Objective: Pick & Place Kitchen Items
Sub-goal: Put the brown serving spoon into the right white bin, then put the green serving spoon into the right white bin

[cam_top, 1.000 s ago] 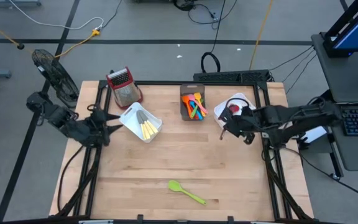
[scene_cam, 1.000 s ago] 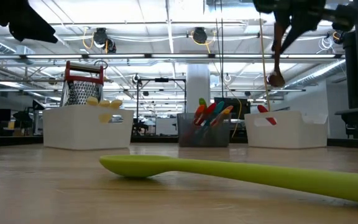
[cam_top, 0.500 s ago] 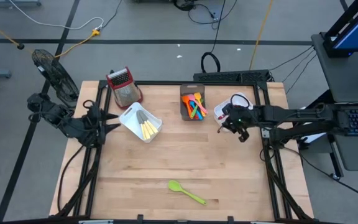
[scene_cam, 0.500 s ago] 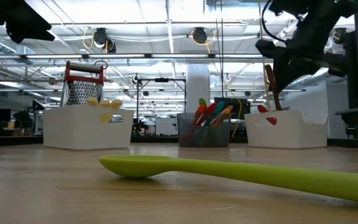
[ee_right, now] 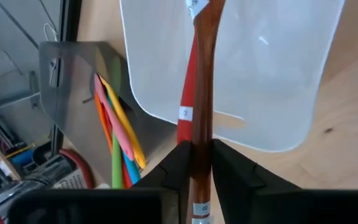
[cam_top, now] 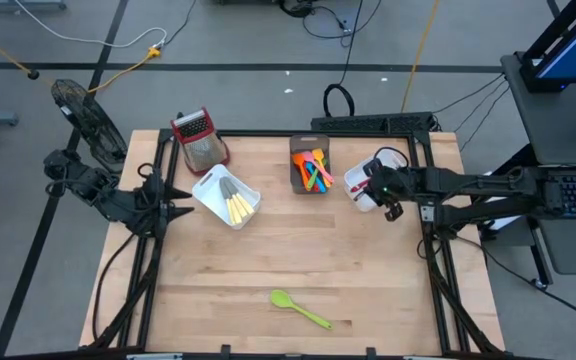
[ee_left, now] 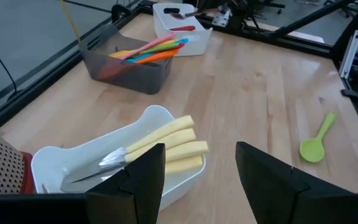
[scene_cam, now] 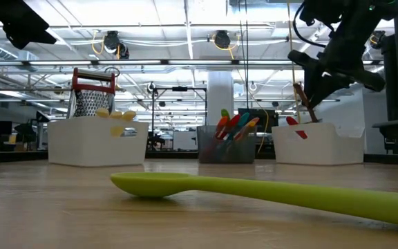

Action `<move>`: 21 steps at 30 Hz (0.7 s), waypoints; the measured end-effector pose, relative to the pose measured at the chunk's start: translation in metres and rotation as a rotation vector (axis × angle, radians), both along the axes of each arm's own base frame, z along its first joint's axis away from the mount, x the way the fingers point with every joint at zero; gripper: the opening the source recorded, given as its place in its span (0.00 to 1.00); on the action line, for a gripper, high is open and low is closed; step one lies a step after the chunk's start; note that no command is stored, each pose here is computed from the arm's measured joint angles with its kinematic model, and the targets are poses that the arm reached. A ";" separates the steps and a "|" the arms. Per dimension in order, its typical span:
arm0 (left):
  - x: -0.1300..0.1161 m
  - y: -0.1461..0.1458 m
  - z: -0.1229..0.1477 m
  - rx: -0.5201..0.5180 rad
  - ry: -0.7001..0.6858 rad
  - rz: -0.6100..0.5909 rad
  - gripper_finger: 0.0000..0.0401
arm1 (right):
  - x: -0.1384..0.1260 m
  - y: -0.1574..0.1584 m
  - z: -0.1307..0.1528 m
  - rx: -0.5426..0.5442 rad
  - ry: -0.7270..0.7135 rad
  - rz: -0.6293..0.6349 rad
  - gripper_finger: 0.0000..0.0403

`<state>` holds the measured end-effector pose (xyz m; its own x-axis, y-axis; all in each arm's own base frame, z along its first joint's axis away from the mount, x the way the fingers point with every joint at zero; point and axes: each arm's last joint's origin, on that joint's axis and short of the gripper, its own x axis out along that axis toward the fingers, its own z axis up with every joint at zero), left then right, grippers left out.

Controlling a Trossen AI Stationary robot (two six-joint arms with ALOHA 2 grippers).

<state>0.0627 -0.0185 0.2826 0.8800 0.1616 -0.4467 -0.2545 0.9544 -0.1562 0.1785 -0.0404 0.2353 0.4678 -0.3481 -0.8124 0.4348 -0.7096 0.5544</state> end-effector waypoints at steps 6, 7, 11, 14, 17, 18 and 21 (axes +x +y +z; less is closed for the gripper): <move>0.000 0.000 0.000 0.006 0.002 -0.004 0.50 | -0.003 -0.002 -0.001 -0.003 0.031 -0.004 0.19; 0.000 0.000 0.000 0.007 0.002 -0.004 0.50 | -0.003 -0.002 -0.001 -0.004 0.034 -0.001 0.20; 0.000 0.000 0.000 0.009 0.002 -0.006 0.50 | -0.002 -0.003 -0.001 -0.008 0.032 0.006 0.23; 0.000 0.000 0.000 0.010 0.002 -0.005 0.50 | 0.000 -0.003 0.000 -0.015 0.010 0.014 0.24; 0.000 0.000 0.000 0.010 0.002 -0.005 0.50 | 0.005 -0.004 0.004 -0.047 -0.046 0.044 0.24; 0.000 0.000 0.000 0.010 0.002 -0.005 0.50 | 0.007 -0.004 0.006 -0.061 -0.069 0.058 0.24; 0.000 0.000 0.000 0.010 0.002 -0.005 0.50 | 0.013 -0.004 0.010 -0.082 -0.131 0.124 0.21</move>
<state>0.0627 -0.0185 0.2826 0.8798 0.1614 -0.4471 -0.2499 0.9572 -0.1462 0.1917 -0.0445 0.2456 0.6109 -0.3441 -0.7131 0.4362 -0.6054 0.6658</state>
